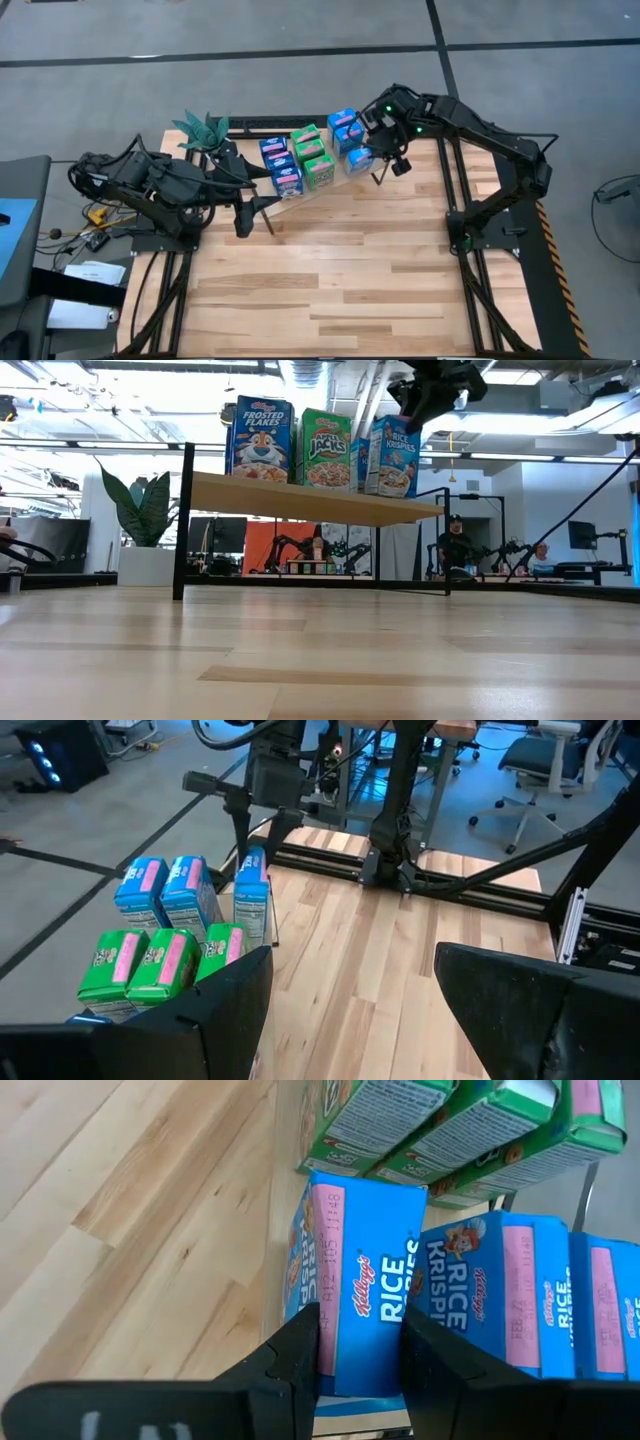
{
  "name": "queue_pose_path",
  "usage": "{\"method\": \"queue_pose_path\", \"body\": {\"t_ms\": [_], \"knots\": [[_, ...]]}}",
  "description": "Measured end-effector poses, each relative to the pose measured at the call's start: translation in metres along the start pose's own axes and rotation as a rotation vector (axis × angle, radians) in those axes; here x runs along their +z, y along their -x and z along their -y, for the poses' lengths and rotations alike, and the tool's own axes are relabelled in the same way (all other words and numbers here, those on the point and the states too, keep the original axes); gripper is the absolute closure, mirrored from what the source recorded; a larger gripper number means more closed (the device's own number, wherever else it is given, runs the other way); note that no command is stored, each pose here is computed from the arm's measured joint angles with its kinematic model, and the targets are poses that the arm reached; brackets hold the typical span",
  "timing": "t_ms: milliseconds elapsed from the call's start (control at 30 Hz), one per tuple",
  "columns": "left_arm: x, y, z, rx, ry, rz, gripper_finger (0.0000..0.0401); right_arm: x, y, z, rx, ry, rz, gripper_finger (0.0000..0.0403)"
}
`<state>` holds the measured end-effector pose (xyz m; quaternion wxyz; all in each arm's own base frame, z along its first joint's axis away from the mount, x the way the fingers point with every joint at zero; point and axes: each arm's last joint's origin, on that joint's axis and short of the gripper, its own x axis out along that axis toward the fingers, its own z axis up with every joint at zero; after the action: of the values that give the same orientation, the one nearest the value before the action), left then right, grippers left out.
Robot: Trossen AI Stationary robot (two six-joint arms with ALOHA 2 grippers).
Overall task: Stack cereal on shelf
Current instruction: Put the light blue cereal box on the shelf and align it with the other light blue cereal boxes
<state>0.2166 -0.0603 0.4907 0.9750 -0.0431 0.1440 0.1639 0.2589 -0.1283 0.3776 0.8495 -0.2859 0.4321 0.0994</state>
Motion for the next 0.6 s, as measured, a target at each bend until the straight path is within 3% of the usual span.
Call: {"method": "queue_pose_path", "body": {"t_ms": [600], "knots": [[-0.0001,-0.0001,0.0,0.0,0.0,-0.001,0.0134,0.0011,-0.005,0.0012,0.014,0.0,0.013,0.0269]]}}
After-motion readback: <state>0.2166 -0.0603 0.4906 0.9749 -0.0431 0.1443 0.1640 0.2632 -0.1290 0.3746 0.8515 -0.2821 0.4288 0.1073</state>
